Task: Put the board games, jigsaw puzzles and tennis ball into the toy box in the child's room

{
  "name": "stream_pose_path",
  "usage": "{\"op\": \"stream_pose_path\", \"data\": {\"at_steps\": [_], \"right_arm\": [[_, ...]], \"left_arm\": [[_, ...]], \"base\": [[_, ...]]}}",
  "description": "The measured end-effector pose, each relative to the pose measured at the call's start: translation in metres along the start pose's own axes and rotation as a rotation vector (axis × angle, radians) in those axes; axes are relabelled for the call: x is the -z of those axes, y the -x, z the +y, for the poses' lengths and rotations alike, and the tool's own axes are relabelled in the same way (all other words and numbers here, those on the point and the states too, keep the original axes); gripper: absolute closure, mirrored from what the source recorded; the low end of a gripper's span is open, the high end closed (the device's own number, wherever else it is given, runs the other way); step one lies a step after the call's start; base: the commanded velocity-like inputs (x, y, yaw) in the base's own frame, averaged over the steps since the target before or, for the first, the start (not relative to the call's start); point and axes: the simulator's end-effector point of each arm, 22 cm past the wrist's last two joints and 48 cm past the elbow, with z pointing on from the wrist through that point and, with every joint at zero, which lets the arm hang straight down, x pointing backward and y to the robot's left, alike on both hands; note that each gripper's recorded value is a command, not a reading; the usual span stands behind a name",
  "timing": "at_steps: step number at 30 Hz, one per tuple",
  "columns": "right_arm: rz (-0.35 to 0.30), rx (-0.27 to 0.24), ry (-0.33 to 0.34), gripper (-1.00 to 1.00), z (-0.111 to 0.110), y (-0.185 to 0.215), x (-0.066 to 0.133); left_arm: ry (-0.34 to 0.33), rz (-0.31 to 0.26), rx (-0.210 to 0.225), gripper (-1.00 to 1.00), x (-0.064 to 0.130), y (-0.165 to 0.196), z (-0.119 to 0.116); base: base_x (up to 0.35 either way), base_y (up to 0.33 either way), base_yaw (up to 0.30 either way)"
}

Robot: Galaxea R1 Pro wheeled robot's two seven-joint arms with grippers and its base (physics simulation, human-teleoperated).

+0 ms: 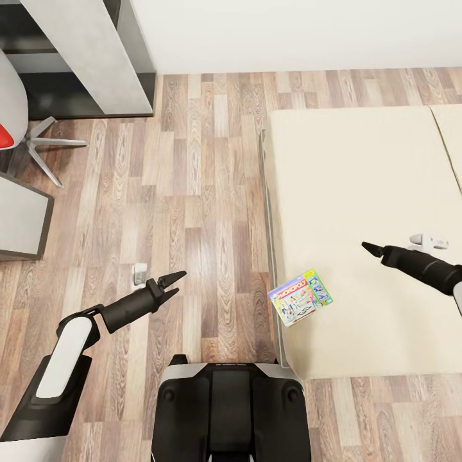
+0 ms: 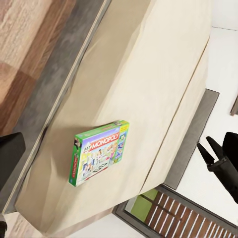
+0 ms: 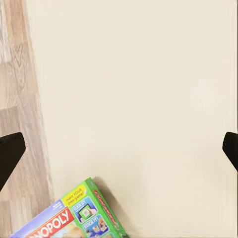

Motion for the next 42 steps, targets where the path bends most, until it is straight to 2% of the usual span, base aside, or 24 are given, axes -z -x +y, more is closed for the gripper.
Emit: {"op": "stream_pose_path", "data": {"at_steps": [4, 10, 19, 32, 42], "right_arm": [[0.035, -0.027, -0.002, -1.0, -0.009, -0.007, 0.012], [0.074, -0.057, 0.022, -1.0, -0.011, -0.013, 0.023], [0.145, -0.1, 0.052, -1.0, -0.016, -0.045, 0.041], [0.148, -0.108, 0.056, -1.0, -0.02, -0.053, 0.055], [0.141, -0.112, 0.064, -1.0, -0.017, -0.051, 0.061]], "left_arm": [[0.0, -0.001, -0.002, -1.0, 0.001, 0.001, 0.0], [-0.003, -0.003, -0.006, -1.0, 0.002, 0.002, -0.003], [-0.016, -0.003, -0.017, -1.0, 0.004, 0.003, -0.012], [-0.025, -0.001, -0.041, -1.0, 0.008, 0.005, -0.024], [-0.007, -0.003, -0.083, -1.0, 0.015, 0.01, -0.028]], "base": [[0.0, 0.0, 0.0], [0.0, 0.0, 0.0], [0.0, 0.0, 0.0], [0.0, 0.0, 0.0], [0.0, 0.0, 0.0]]}}
